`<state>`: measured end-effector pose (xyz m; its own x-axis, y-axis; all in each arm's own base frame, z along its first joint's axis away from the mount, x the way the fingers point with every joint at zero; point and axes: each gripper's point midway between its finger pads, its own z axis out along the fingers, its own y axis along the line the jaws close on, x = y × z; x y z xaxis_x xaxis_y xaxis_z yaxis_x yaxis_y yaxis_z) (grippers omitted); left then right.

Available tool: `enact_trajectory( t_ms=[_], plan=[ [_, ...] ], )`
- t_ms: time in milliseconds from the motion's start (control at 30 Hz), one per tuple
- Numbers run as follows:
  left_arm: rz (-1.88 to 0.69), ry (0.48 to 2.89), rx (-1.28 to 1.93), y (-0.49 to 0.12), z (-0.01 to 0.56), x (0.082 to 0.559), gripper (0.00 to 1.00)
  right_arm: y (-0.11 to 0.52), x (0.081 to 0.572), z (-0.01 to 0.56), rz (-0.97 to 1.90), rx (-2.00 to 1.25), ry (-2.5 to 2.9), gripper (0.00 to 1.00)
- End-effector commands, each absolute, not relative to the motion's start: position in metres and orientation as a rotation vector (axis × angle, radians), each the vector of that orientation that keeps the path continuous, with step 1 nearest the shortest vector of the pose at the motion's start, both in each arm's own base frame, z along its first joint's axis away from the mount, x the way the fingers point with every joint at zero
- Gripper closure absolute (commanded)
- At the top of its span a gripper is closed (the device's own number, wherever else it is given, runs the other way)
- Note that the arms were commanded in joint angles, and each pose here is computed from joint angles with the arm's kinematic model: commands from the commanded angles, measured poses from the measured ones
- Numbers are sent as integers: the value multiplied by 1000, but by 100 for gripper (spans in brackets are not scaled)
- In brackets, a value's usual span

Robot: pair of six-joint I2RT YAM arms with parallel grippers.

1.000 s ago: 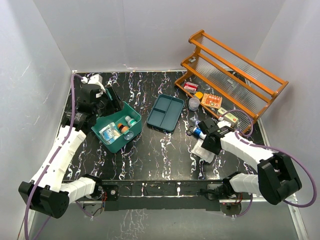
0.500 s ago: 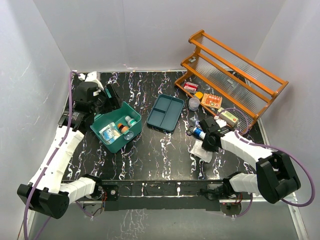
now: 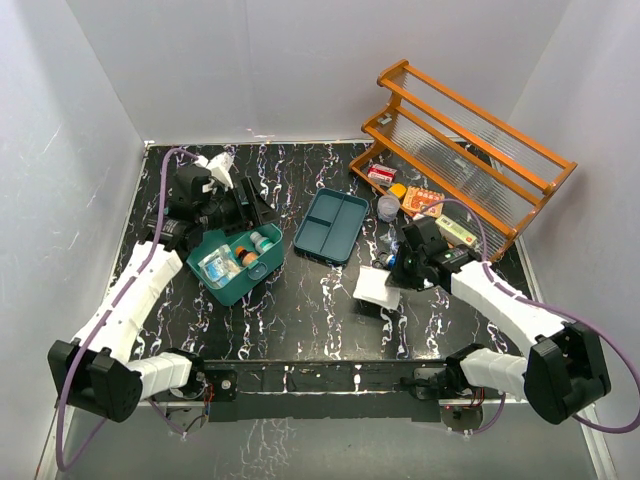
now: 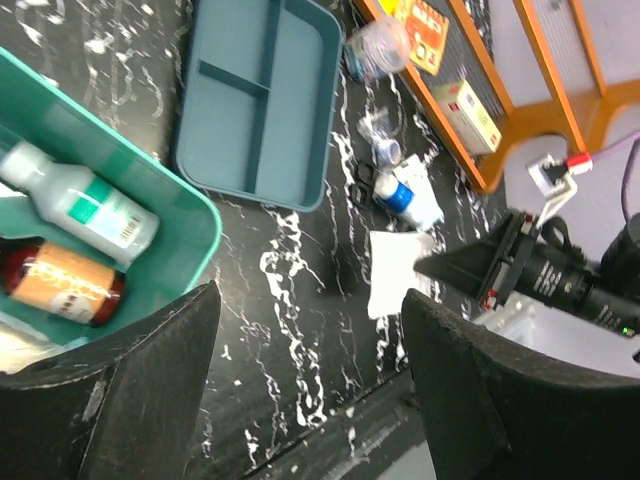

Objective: Organize the medicine kit

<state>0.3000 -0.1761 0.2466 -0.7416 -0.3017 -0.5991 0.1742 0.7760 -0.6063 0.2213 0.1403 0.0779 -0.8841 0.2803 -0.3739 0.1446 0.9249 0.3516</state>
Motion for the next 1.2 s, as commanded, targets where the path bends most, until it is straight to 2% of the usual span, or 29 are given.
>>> enact_trajectory(
  t_ms=[0, 300, 400, 600, 800, 1033, 1167],
  plan=[
    [-1072, 2236, -20, -200, 257, 287, 28, 177, 263, 138, 668, 208, 2464, 100],
    [-1324, 2299, 14, -233, 247, 271, 28, 230, 316, 207, 925, 140, 2262, 100],
    [-1357, 2306, 3, -238, 246, 271, 31, 253, 324, 222, 961, 70, 2218, 100],
    [-941, 2247, -199, -192, 258, 302, 34, 303, 328, 243, 950, -104, 2171, 100],
    [-463, 2056, -480, -104, 297, 305, 33, 364, 331, 265, 918, -275, 2120, 100],
    [-190, 1811, -603, -34, 378, 281, 33, 446, 326, 250, 863, -504, 2132, 100],
    [-176, 1703, -656, -17, 413, 267, 33, 481, 322, 234, 818, -625, 2132, 100]
  ],
)
